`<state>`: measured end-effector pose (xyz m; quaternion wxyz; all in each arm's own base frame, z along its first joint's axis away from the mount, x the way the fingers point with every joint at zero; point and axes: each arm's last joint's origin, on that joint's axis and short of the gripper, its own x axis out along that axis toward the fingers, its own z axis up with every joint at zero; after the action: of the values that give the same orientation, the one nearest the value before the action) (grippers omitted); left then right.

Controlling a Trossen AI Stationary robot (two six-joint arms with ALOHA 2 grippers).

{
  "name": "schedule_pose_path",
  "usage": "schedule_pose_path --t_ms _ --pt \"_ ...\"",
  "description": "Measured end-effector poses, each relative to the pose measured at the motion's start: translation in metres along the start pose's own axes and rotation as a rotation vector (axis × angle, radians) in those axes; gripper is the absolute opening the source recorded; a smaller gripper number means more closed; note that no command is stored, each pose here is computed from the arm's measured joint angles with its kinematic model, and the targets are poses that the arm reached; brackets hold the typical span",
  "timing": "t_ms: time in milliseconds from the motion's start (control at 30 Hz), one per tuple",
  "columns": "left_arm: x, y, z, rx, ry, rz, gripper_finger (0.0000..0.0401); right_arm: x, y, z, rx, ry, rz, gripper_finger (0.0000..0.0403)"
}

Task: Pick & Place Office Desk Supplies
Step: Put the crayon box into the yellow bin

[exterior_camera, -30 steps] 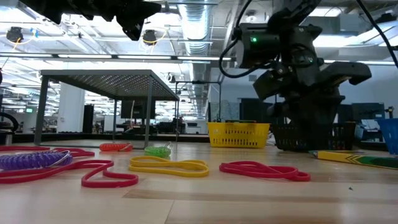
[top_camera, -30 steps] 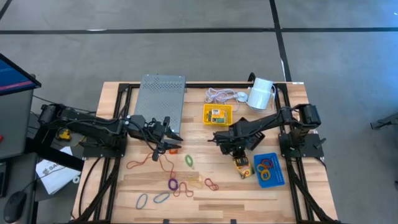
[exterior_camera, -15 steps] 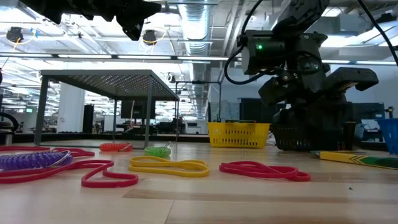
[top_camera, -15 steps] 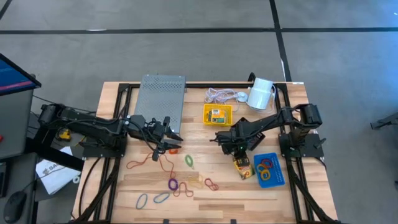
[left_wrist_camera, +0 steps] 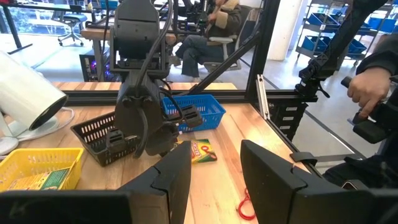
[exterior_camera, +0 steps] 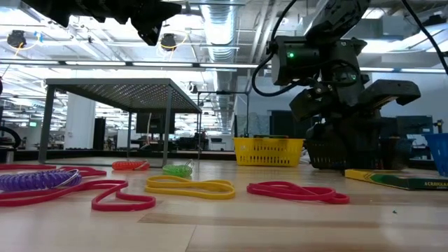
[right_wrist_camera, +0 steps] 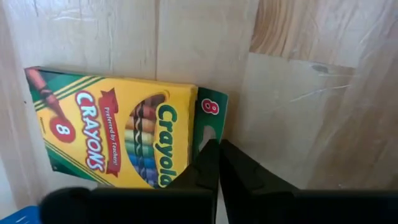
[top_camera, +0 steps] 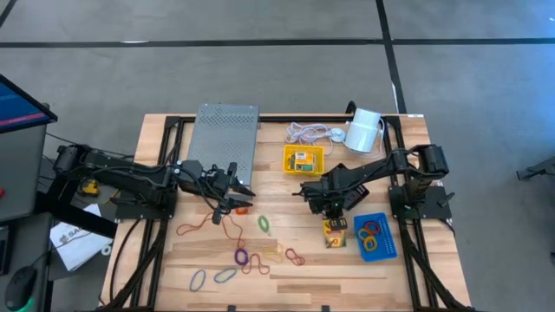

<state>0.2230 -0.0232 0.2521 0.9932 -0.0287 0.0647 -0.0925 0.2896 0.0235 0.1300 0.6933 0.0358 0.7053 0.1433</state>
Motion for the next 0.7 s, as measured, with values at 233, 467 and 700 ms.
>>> schedule_pose_path --t_ms 233,467,700 --pt "0.0 0.0 0.0 0.0 0.0 0.0 0.0135 -0.003 0.002 0.005 -0.001 -0.008 0.024 0.0002" --pt "0.0 0.0 0.0 0.0 0.0 0.0 0.0135 -0.013 0.01 0.016 -0.021 -0.045 0.023 0.0001" --pt "0.0 0.0 0.0 -0.001 0.0 0.0 0.0135 -0.023 0.019 0.024 -0.017 -0.066 0.032 0.0"
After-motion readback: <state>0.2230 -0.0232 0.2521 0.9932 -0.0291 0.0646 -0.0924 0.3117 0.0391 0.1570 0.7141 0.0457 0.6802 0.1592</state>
